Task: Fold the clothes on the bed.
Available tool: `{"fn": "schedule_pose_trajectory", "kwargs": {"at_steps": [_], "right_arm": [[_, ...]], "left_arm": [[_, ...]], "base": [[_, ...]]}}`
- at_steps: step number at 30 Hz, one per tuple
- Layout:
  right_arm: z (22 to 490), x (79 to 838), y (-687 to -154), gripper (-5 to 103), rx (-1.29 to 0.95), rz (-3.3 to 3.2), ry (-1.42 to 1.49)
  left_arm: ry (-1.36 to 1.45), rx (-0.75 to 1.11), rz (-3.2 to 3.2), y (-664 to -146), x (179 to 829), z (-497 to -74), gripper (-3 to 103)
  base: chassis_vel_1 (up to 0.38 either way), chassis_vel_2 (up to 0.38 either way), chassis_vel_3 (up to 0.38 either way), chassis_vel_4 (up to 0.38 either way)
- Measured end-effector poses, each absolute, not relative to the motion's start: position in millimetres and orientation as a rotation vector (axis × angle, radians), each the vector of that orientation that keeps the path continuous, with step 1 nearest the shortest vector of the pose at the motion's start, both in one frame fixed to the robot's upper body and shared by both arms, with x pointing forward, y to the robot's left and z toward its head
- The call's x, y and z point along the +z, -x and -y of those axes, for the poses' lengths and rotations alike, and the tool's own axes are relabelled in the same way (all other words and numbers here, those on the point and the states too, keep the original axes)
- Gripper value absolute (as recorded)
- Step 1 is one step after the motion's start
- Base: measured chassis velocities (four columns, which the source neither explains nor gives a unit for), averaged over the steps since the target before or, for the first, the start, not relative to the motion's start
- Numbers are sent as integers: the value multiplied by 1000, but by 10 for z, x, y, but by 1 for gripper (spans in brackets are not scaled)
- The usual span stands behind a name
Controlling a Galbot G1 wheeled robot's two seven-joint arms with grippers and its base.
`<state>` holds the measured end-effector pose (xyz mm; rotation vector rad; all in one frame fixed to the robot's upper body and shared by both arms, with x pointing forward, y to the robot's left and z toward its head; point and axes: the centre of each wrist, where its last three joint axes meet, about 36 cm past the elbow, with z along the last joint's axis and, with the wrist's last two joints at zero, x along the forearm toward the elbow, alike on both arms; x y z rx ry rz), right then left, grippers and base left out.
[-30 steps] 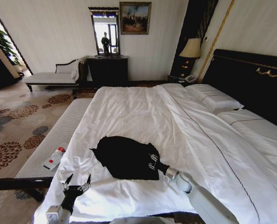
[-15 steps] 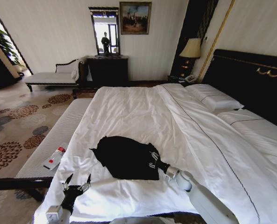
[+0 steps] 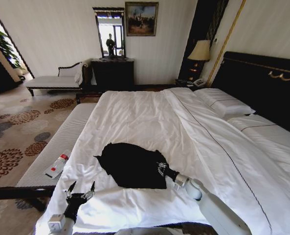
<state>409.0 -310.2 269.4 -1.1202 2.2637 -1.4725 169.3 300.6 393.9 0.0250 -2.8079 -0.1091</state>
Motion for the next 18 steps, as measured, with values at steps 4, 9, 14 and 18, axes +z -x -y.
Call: {"fn": "schedule_pose_trajectory", "kwargs": {"at_steps": [4,9,14,18], "right_arm": [[3130,2702,-4082,0,-1466,-2276,1112],[3167,2737,-4054,0,-1459,-2287,1098],[3238,2733,-4013,0,-1468,-2306,1084],[3287,2728,-3984,0,-1474,-2320,1072]], "left_arm": [[23,-116,2800,-1726,3923,-2979,100],[140,-162,2791,-1881,3899,-2966,100],[251,-246,2756,-2064,3745,-3056,100],[288,-276,2738,-2174,3613,-3094,100]], "base": [[0,0,0,0],[0,0,0,0],[0,0,0,0],[0,0,0,0]]}}
